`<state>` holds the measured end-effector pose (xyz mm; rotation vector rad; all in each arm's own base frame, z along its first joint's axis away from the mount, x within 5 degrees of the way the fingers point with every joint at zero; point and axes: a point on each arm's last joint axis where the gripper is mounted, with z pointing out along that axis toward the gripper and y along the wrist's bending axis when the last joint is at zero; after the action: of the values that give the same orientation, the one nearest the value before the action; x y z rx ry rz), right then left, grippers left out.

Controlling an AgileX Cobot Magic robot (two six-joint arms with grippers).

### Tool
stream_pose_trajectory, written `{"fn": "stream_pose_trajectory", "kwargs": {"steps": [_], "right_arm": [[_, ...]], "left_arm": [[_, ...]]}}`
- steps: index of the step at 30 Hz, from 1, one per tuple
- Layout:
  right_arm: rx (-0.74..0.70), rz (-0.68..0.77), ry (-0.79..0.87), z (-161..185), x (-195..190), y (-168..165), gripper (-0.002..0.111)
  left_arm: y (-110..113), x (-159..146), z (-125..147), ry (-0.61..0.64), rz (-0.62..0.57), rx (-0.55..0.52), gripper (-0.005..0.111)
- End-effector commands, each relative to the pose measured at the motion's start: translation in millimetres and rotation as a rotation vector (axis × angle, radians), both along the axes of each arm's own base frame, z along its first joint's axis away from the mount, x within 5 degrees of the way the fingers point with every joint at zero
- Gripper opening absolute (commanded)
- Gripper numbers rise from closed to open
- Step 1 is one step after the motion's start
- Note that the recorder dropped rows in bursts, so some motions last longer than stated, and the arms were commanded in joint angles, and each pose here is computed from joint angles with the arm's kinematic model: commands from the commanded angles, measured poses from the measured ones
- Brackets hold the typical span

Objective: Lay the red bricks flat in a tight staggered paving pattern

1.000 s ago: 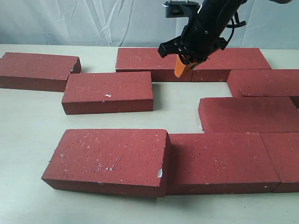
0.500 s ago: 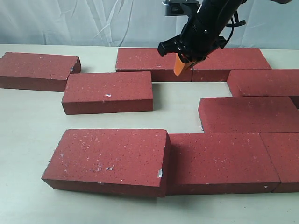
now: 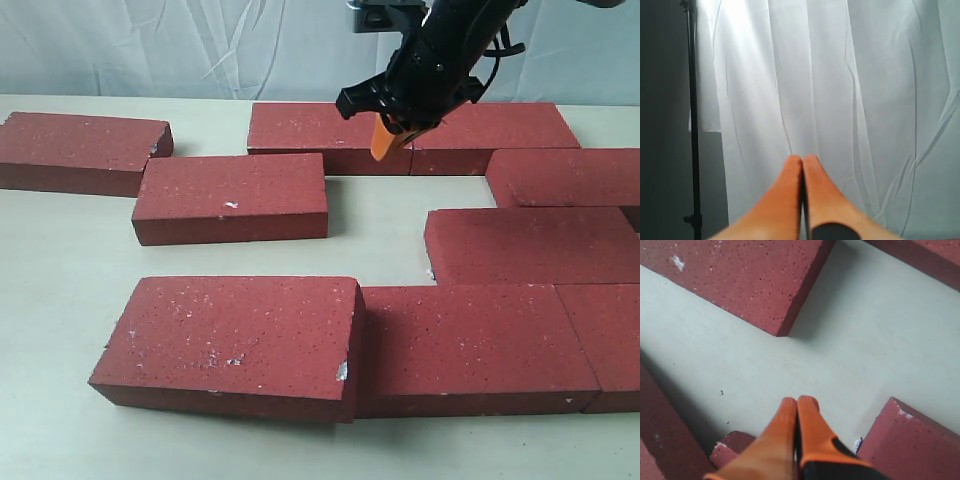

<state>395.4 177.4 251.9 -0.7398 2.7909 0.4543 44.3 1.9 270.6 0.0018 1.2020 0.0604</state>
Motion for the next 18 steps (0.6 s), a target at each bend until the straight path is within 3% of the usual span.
{"fn": "stream_pose_trajectory", "kwargs": {"steps": [1,8,18], "right_arm": [[0.013,-0.004,-0.010,4,-1,-1,-0.001],[0.015,-0.006,-0.015,4,-1,-1,-0.001],[0.016,-0.006,-0.016,4,-1,-1,-0.001]], "left_arm": [[0,5,25,-0.002,0.003,0.015,0.000],[0,30,38,0.179,-0.004,0.017,0.000],[0,36,32,0.245,-0.006,0.020,0.000]]}}
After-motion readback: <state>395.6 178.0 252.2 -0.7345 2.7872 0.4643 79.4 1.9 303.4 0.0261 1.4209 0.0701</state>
